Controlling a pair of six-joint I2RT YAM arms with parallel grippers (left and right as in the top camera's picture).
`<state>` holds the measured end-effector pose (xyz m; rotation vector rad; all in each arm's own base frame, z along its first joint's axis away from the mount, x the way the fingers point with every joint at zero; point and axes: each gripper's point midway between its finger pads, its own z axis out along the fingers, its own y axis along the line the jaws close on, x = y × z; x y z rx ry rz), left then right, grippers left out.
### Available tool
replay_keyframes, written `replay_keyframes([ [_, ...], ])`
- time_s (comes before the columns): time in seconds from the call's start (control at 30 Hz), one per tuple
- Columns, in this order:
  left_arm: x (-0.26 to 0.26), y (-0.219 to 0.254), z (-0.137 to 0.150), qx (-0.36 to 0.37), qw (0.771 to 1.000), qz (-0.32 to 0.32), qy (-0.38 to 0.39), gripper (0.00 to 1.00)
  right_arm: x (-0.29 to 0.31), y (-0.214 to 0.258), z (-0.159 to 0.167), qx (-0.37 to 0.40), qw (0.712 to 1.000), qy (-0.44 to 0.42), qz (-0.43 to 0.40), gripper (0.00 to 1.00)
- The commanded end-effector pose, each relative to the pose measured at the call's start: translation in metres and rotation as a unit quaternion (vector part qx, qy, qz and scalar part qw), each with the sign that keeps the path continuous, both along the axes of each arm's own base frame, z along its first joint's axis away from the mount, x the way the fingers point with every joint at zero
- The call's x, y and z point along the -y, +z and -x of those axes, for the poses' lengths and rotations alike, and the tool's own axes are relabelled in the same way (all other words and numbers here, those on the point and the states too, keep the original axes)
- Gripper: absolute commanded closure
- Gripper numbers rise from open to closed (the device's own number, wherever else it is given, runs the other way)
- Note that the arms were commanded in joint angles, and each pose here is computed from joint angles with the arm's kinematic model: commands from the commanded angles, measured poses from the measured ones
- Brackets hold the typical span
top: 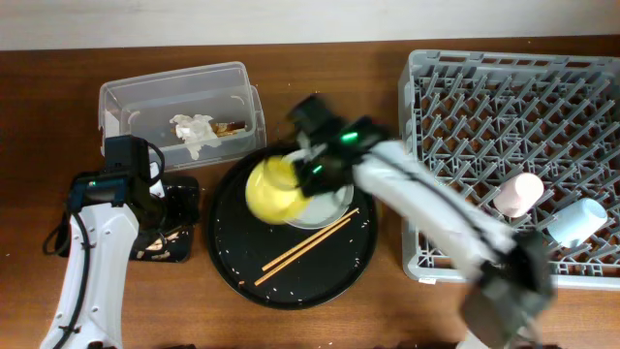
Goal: Sort waste into correct bins and load items into the dishwasher rack
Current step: 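Grasp the yellow bowl with the right gripper and place it in the rack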
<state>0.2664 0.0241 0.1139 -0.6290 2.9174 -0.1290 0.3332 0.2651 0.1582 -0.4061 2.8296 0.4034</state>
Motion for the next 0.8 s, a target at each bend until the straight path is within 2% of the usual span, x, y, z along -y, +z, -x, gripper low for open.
replay_keyframes([
  [0.0,-0.001,0.005,-0.001,0.011,1.000,-0.001,0.006,0.20,0.087,0.077,-0.041,0.142,0.985,-0.083,0.049,0.96],
  [0.03,-0.001,0.005,-0.002,0.012,1.000,-0.001,0.006,0.20,0.145,0.099,-0.056,0.189,0.964,-0.157,0.105,0.96],
  [0.1,-0.001,0.005,-0.002,0.012,1.000,-0.001,0.006,0.20,0.225,0.123,-0.067,0.235,0.916,-0.259,0.194,0.96],
  [0.17,-0.001,0.005,-0.002,0.012,1.000,-0.001,0.006,0.20,0.303,0.145,-0.068,0.265,0.848,-0.358,0.288,0.96],
  [0.33,-0.001,0.005,-0.002,0.012,1.000,-0.001,0.006,0.20,0.431,0.174,-0.059,0.293,0.691,-0.523,0.404,0.96],
  [0.43,-0.001,0.005,-0.002,0.012,1.000,-0.001,0.006,0.20,0.480,0.157,-0.059,0.272,0.654,-0.564,0.424,0.96],
  [0.57,-0.001,0.005,-0.002,0.013,1.000,-0.001,0.006,0.20,0.538,0.114,-0.058,0.215,0.630,-0.579,0.470,0.96],
  [0.77,-0.001,0.005,-0.003,0.015,1.000,-0.001,0.006,0.20,0.565,0.039,-0.070,0.153,0.641,-0.568,0.494,0.96],
])
